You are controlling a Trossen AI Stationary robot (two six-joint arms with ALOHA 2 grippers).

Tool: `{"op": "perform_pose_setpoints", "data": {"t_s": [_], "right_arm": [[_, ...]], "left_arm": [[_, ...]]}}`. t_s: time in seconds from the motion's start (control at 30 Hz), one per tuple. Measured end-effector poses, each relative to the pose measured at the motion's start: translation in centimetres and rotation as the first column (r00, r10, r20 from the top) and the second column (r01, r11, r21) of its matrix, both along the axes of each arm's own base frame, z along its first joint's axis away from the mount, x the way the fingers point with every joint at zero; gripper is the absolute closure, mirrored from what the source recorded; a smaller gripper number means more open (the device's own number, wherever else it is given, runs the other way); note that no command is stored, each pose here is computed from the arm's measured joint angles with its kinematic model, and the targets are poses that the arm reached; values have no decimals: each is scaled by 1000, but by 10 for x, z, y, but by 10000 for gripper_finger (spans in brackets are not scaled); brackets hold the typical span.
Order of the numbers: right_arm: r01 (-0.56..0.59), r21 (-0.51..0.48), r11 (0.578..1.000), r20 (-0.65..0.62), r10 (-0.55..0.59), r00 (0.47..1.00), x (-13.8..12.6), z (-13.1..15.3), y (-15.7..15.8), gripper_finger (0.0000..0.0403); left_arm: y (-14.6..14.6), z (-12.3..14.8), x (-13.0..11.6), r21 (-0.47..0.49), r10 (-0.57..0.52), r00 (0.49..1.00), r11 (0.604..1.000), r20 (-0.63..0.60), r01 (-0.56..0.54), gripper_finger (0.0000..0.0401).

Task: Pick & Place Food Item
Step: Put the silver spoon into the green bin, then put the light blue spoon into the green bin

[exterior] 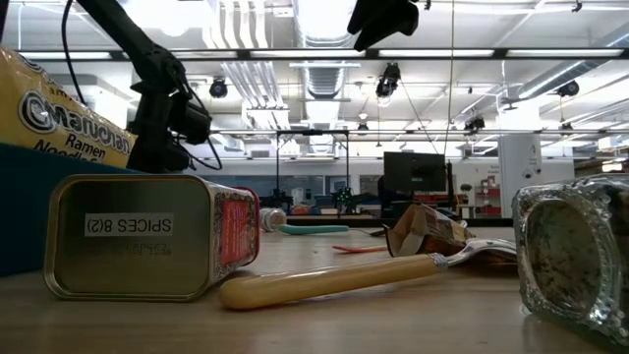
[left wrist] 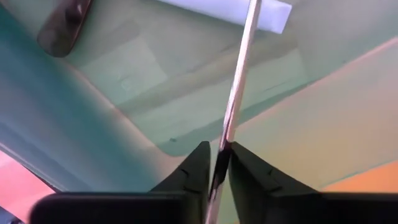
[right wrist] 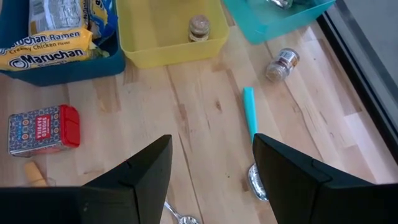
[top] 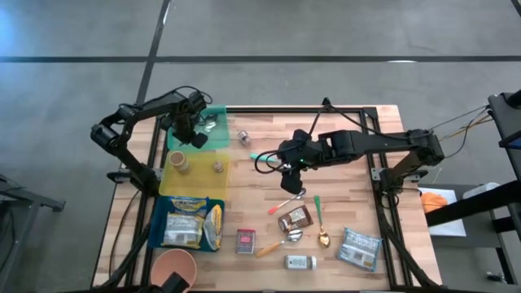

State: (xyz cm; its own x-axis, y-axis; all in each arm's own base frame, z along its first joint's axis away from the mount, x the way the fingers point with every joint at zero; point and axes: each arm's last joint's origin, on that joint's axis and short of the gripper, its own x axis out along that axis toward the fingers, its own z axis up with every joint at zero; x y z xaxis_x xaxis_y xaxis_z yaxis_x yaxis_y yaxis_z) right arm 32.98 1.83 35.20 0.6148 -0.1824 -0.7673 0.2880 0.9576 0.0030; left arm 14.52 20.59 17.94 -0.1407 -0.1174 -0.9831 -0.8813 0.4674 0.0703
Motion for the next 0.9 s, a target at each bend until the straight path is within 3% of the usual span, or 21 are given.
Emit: {"op": "perform_pose_setpoints", "data": {"t_s": [0.23,0.4,0.6,0.9], "right_arm": [[-3,3,1000,0,3,1000,0,0,0,179],[-9,3,1000,0,9,1000,0,0,2,179],[-14,3,1000,-1,14,1000,0,0,4,179],[9,21,1000,4,-9,1000,0,0,4,179]], "left_arm": [[-1,0,0,-21,21,1000,1000,15,-20,236],[-1,0,0,-23,23,1000,999,12,-23,191],[-1,0,0,-23,24,1000,999,12,-24,166],[-3,1,-1,-45,26,1000,999,9,-26,164]]}}
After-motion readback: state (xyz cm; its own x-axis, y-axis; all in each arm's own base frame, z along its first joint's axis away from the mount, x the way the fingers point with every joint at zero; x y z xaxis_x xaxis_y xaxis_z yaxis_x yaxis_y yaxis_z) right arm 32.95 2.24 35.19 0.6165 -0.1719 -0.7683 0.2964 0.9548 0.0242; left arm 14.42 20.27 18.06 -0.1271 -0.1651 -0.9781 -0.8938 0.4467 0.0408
